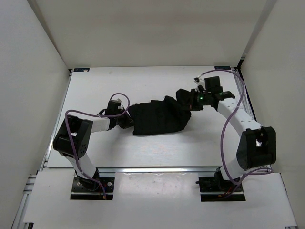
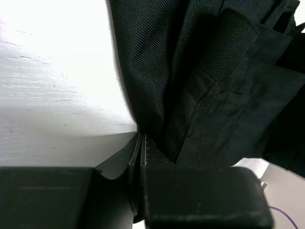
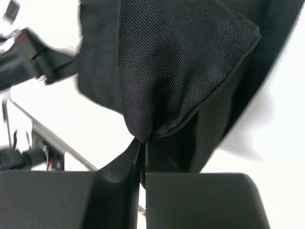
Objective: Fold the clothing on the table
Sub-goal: Fold the skirt
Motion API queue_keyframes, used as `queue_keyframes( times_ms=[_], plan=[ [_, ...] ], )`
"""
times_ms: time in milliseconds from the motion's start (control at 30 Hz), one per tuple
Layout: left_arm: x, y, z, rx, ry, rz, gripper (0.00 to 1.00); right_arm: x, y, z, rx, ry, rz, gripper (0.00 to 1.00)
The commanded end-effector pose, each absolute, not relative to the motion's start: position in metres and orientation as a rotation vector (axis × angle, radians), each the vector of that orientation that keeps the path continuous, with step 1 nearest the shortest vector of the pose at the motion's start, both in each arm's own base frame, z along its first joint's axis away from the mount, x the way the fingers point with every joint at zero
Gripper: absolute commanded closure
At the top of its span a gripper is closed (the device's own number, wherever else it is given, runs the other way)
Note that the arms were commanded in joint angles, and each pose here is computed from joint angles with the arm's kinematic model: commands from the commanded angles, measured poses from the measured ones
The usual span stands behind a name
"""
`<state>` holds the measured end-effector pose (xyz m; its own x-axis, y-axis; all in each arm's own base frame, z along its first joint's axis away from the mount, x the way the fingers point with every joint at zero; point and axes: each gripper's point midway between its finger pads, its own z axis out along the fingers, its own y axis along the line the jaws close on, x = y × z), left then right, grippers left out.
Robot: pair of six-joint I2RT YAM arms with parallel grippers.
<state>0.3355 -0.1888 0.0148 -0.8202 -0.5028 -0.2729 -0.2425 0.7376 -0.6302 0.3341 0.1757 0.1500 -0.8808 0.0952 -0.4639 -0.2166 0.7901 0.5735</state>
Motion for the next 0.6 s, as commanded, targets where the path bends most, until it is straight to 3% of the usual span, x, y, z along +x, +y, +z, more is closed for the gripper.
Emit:
queue_keyframes(
  times_ms=[0, 567],
  plan=[
    [0.330, -0.185, 0.005, -0.593, 2.534, -0.789, 0.85, 0.334, 0.221, 0.188, -0.270, 2.365, 0.995, 1.00],
    [0.322, -0.173, 0.008, -0.618, 2.524, -0.807, 0.85, 0.333, 0.383, 0.199, -0.661, 2.310, 1.278, 1.00]
  ],
)
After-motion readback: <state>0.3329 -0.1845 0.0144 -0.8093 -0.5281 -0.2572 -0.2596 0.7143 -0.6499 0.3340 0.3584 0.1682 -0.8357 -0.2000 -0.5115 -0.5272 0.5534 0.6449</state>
